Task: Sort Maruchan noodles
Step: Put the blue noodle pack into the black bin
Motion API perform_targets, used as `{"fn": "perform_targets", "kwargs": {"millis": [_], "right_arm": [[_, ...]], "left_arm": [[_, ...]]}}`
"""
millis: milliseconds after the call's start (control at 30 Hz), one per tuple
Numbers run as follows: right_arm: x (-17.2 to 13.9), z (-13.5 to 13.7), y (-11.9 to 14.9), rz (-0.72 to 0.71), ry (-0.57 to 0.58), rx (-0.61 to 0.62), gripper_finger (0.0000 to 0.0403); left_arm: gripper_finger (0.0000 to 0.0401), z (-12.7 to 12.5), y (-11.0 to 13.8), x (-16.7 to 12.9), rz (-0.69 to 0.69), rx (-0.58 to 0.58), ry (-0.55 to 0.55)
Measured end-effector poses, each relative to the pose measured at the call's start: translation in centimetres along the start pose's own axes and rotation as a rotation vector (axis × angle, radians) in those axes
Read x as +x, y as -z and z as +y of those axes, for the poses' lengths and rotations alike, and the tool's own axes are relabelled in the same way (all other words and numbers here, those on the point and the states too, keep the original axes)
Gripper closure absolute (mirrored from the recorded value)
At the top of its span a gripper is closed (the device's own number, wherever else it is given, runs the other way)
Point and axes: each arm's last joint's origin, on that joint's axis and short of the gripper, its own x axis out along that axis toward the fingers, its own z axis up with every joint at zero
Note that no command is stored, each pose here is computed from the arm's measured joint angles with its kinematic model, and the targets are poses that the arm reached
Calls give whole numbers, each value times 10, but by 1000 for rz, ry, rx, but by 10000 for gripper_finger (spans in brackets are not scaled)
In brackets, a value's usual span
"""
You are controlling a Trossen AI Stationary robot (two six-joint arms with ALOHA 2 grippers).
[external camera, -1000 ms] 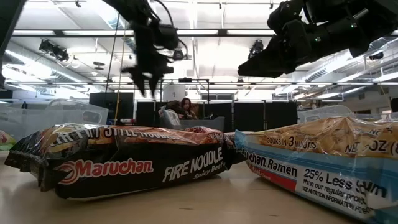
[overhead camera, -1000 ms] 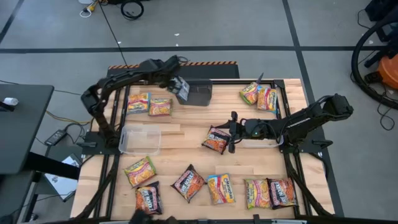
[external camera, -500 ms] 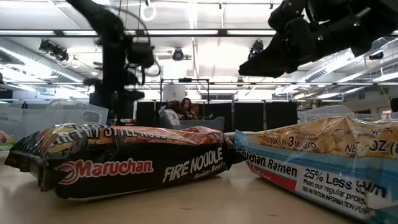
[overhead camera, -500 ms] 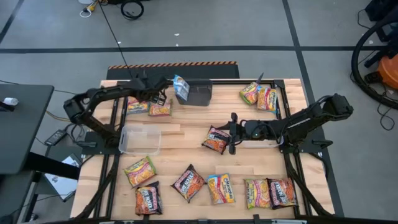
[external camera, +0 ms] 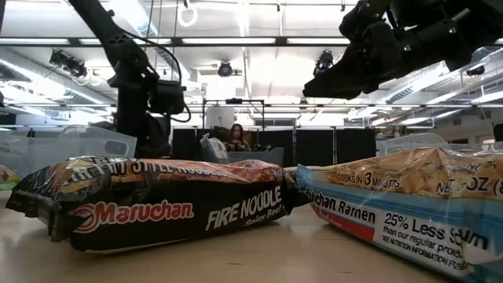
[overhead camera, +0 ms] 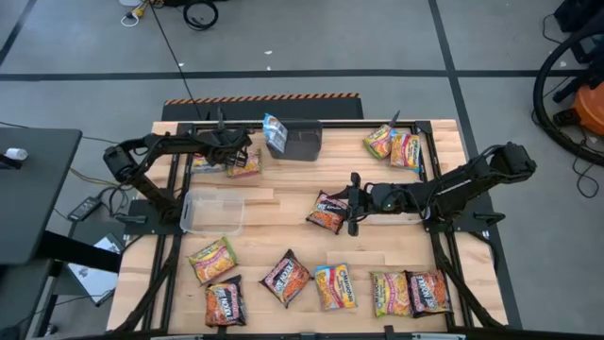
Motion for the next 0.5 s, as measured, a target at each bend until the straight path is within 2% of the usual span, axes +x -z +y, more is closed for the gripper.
{"fn": "perform_targets", "kwargs": {"millis": [167,500], "right_arm": [[0,0,0,-1,-2,-3,229],[0,-2,0,-2,7,-26,229]], "left_arm": [[220,-6,4,-4,-24,14,8],[220,-25,22,-20,-84,144,5]]}}
